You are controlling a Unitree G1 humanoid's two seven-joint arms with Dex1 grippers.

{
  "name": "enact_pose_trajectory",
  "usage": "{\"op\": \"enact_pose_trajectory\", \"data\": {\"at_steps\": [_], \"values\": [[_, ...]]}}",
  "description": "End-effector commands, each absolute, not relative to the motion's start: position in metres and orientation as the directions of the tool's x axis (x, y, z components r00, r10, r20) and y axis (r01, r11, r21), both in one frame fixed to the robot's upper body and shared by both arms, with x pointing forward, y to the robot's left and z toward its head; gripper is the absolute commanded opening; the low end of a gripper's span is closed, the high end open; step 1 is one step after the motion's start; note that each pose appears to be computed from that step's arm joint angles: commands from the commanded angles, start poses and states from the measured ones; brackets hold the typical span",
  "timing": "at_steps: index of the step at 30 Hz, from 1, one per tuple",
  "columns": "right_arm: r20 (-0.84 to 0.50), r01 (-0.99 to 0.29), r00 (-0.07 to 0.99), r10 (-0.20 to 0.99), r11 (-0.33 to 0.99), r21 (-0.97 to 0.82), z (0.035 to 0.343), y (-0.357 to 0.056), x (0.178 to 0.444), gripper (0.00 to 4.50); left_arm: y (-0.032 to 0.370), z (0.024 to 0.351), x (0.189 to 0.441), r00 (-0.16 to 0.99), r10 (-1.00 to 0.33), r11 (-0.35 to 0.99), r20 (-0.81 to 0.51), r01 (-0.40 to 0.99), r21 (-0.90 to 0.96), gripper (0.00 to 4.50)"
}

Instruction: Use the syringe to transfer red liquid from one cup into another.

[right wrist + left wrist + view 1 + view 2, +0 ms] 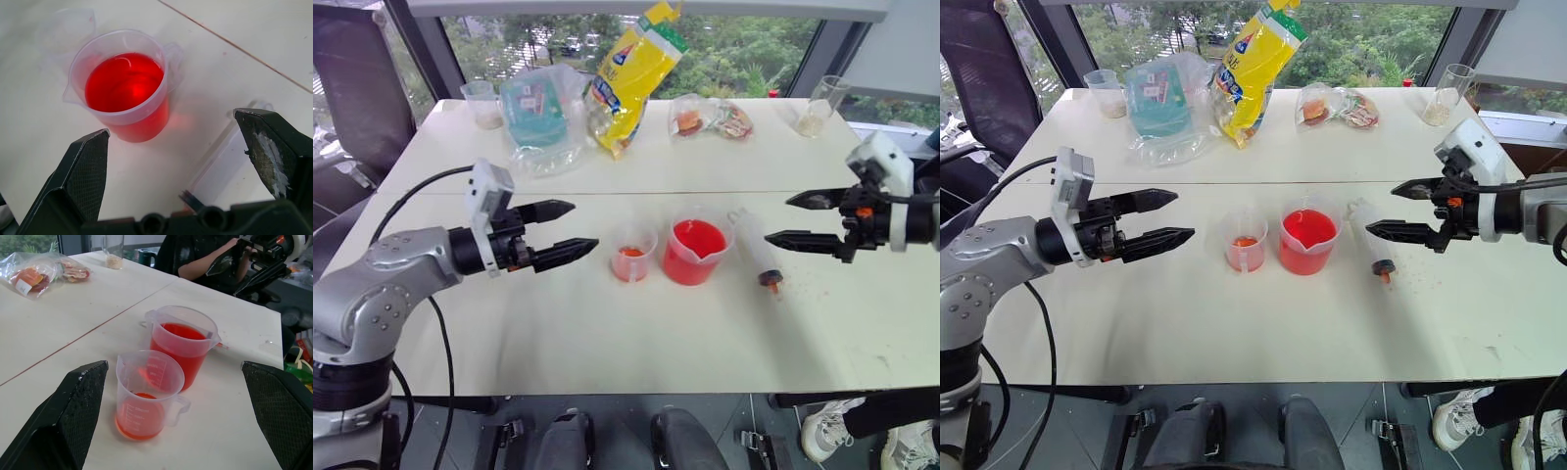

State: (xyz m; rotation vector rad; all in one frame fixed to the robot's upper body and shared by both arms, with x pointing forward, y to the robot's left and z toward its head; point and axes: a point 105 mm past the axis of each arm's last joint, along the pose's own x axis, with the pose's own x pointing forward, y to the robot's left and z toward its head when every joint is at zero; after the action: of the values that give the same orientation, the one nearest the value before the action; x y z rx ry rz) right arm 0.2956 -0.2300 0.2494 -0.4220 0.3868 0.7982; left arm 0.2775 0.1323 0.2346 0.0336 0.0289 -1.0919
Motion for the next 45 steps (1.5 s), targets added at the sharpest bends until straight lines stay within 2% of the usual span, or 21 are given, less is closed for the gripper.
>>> {"op": "enact_pose_trajectory", "data": {"at_steps": [1, 7, 14, 17, 24, 35, 38, 42, 43, 45], "values": [[-0.460, -0.744, 0.656, 0.598, 0.617, -0.257, 0.259, -0.228, 0.298, 4.45, 0.129, 0.243, 0.273, 0.448, -0.894, 0.446, -0.022, 0.894, 0.050, 4.50], [-0.504, -0.715, 0.673, 0.542, 0.651, -0.255, 0.247, -0.231, 0.313, 4.45, 0.128, 0.244, 0.274, 0.452, -0.892, 0.450, -0.020, 0.891, 0.051, 4.50], [-0.605, -0.552, 0.716, 0.347, 0.813, -0.187, 0.216, -0.249, 0.353, 4.45, 0.125, 0.243, 0.275, 0.459, -0.888, 0.457, -0.014, 0.887, 0.059, 4.50], [-0.638, -0.529, 0.693, 0.336, 0.838, -0.132, 0.202, -0.246, 0.361, 4.45, 0.125, 0.242, 0.275, 0.464, -0.886, 0.462, -0.012, 0.884, 0.062, 4.50], [-0.687, -0.455, 0.682, 0.252, 0.881, -0.129, 0.169, -0.253, 0.378, 4.45, 0.124, 0.242, 0.272, 0.480, -0.877, 0.479, -0.003, 0.876, 0.063, 4.50], [-0.714, -0.433, 0.659, 0.237, 0.895, -0.103, 0.144, -0.245, 0.398, 4.45, 0.125, 0.240, 0.272, 0.498, -0.867, 0.497, -0.004, 0.865, 0.066, 4.50], [-0.719, -0.432, 0.654, 0.235, 0.896, -0.101, 0.141, -0.245, 0.401, 3.63, 0.126, 0.241, 0.272, 0.503, -0.864, 0.501, -0.007, 0.862, 0.072, 4.50], [-0.720, -0.431, 0.653, 0.235, 0.897, -0.098, 0.142, -0.245, 0.401, 1.70, 0.127, 0.241, 0.273, 0.506, -0.862, 0.504, -0.010, 0.860, 0.078, 4.50], [-0.718, -0.428, 0.655, 0.235, 0.899, -0.097, 0.143, -0.245, 0.401, 1.43, 0.128, 0.241, 0.274, 0.507, -0.862, 0.505, -0.011, 0.860, 0.080, 4.50], [-0.706, -0.412, 0.670, 0.231, 0.906, -0.094, 0.149, -0.247, 0.401, 1.41, 0.129, 0.243, 0.276, 0.507, -0.862, 0.505, -0.011, 0.859, 0.086, 4.50]]}}
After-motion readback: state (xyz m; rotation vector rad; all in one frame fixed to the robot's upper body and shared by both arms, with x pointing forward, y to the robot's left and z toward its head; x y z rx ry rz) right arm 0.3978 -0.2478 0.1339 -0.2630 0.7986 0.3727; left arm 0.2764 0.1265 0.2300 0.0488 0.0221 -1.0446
